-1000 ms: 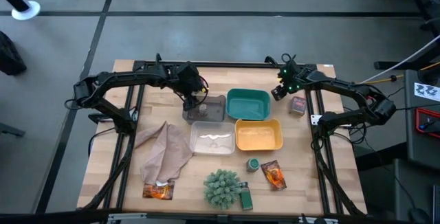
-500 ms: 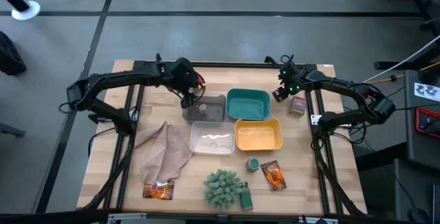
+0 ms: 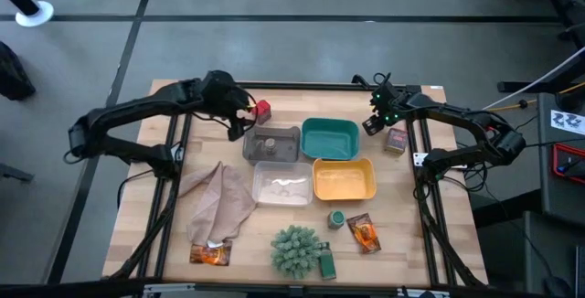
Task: Sort spices by type
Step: Put the brown seasoning bottle into the black bin
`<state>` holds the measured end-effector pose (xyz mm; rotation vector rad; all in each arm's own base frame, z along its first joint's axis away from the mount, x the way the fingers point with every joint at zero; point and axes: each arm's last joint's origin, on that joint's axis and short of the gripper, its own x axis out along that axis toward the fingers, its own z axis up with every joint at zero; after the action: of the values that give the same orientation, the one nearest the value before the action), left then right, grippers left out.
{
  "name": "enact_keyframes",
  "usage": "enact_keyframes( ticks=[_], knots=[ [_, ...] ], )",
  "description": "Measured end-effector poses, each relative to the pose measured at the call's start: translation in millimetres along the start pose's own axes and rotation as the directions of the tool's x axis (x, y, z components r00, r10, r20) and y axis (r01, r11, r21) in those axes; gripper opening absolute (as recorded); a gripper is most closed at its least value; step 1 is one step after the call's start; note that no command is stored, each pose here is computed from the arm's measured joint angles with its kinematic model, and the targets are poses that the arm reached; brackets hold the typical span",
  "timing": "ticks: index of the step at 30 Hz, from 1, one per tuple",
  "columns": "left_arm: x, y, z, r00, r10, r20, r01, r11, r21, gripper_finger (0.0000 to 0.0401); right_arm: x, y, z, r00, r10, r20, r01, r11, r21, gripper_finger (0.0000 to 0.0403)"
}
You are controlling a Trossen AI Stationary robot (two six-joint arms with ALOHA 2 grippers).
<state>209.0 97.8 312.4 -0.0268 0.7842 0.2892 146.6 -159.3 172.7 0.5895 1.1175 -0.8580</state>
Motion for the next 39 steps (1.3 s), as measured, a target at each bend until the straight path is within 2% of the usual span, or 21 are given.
enact_keyframes(
  ticks=[9,13,17,21,25,28,31,39],
  knots=[
    [-9.2,-1.0,-1.9,1.000,0.002,0.010,-0.002,1.000,-0.021,0.0230,1.8,-0.1,-2.0,1.000,0.002,-0.015,-0.002,1.000,-0.003,0.0106],
    [-9.1,-1.3,-4.0,1.000,-0.002,-0.011,0.001,1.000,-0.022,0.0230,1.7,0.1,-1.1,1.000,0.003,-0.006,-0.003,1.000,-0.009,0.0099],
    [-9.0,-1.4,-4.2,1.000,-0.003,-0.014,0.002,1.000,-0.007,0.0230,1.5,0.1,-0.9,1.000,0.005,-0.004,-0.005,1.000,-0.023,0.0119],
    [-10.8,-1.4,-3.7,1.000,0.000,-0.002,0.000,1.000,0.030,0.0230,1.4,1.1,-0.8,0.999,0.037,-0.008,-0.038,0.999,-0.026,0.0163],
    [-25.7,-2.6,-5.3,0.998,0.011,0.057,-0.014,0.999,0.039,0.0230,1.1,1.2,-0.5,0.999,0.039,-0.006,-0.039,0.999,-0.027,0.0208],
    [-36.2,-5.7,-18.6,0.991,0.025,0.134,-0.030,0.999,0.034,0.0230,-0.4,1.2,0.4,0.999,0.039,-0.011,-0.039,0.998,-0.053,0.0233],
    [-42.4,-10.4,-43.1,0.980,0.039,0.194,-0.039,0.999,-0.004,0.0230,-9.0,1.6,6.6,0.999,0.037,-0.023,-0.039,0.994,-0.098,0.0247],
    [-44.6,-21.8,-103.9,0.949,0.061,0.309,-0.025,0.993,-0.117,0.0230,-48.4,1.9,25.1,0.995,0.022,-0.098,-0.033,0.994,-0.108,0.0255]
  ],
)
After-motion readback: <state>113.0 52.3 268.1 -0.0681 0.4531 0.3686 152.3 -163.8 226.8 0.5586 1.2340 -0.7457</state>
